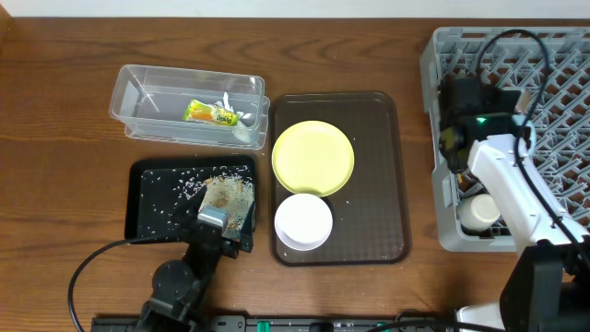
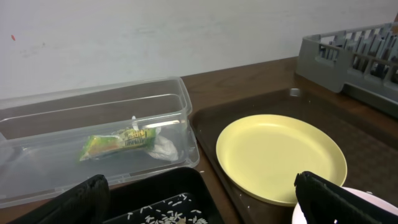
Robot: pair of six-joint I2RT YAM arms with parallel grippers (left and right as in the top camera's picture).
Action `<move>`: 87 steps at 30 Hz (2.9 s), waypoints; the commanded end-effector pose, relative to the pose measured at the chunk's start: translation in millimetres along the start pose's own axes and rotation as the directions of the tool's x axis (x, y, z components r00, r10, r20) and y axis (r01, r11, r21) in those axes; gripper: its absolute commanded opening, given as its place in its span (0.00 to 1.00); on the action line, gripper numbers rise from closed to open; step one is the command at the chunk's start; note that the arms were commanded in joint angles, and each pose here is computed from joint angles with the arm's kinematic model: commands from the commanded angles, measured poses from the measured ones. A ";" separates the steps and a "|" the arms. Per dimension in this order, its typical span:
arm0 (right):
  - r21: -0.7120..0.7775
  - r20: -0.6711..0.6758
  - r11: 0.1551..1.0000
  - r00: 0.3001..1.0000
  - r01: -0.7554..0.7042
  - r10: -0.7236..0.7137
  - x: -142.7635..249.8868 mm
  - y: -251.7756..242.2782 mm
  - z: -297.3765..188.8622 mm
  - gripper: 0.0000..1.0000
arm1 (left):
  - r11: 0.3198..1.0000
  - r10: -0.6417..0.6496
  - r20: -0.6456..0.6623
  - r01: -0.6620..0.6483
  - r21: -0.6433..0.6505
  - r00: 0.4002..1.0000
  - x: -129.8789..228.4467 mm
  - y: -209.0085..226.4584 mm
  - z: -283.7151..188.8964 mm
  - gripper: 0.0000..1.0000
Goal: Sort waste into correct bins and load items into the dishwasher rack
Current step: 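Lift the blue bowl with right gripper and place it in the rack, then move right gripper to the white bowl and grasp its rim, then lift the white bowl with right gripper and set it in the rack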
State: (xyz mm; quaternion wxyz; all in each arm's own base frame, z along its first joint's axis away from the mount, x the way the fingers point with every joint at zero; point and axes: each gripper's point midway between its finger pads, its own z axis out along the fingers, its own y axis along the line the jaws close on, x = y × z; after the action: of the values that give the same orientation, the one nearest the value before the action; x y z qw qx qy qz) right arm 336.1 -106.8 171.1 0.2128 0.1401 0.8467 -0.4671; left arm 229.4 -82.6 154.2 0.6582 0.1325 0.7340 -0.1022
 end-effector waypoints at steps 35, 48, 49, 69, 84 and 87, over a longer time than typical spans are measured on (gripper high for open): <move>-0.751 -0.069 0.658 0.983 0.062 -0.172 53.7 145.8 -140.0 0.55 | 1.000 0.020 -0.041 -0.020 0.000 0.999 17.2 -0.4 2.1 0.97; -0.973 0.152 0.082 0.871 0.214 -0.467 147.4 207.0 -264.6 0.47 | 1.000 0.020 -0.041 -0.020 0.000 0.999 17.2 -0.4 2.1 0.97; -0.973 0.145 0.093 0.870 0.213 -0.471 153.9 209.4 -264.6 0.46 | 1.000 0.020 -0.041 -0.020 0.000 0.999 17.2 -0.4 2.1 0.97; -0.888 0.108 0.415 0.968 0.196 -0.226 102.5 176.6 -223.7 0.01 | 1.000 0.020 -0.041 -0.020 0.000 0.999 17.2 -0.4 2.1 0.97; -0.271 0.256 0.879 0.850 -0.393 0.460 -53.0 -57.8 -94.9 0.01 | 1.000 0.020 -0.041 -0.020 0.000 0.999 17.2 -0.4 2.1 0.97; -0.225 0.260 0.882 0.847 -0.414 0.464 -64.2 -63.3 -75.6 0.01 | 1.000 0.020 -0.041 -0.020 0.000 0.999 17.2 -0.4 2.1 0.97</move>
State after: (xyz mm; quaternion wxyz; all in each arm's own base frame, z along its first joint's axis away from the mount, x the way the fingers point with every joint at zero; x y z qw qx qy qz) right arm 351.4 -46.4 274.5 0.4667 0.2249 0.8121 -0.2687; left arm 229.4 -82.6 154.2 0.6582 0.1327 0.7340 -0.1023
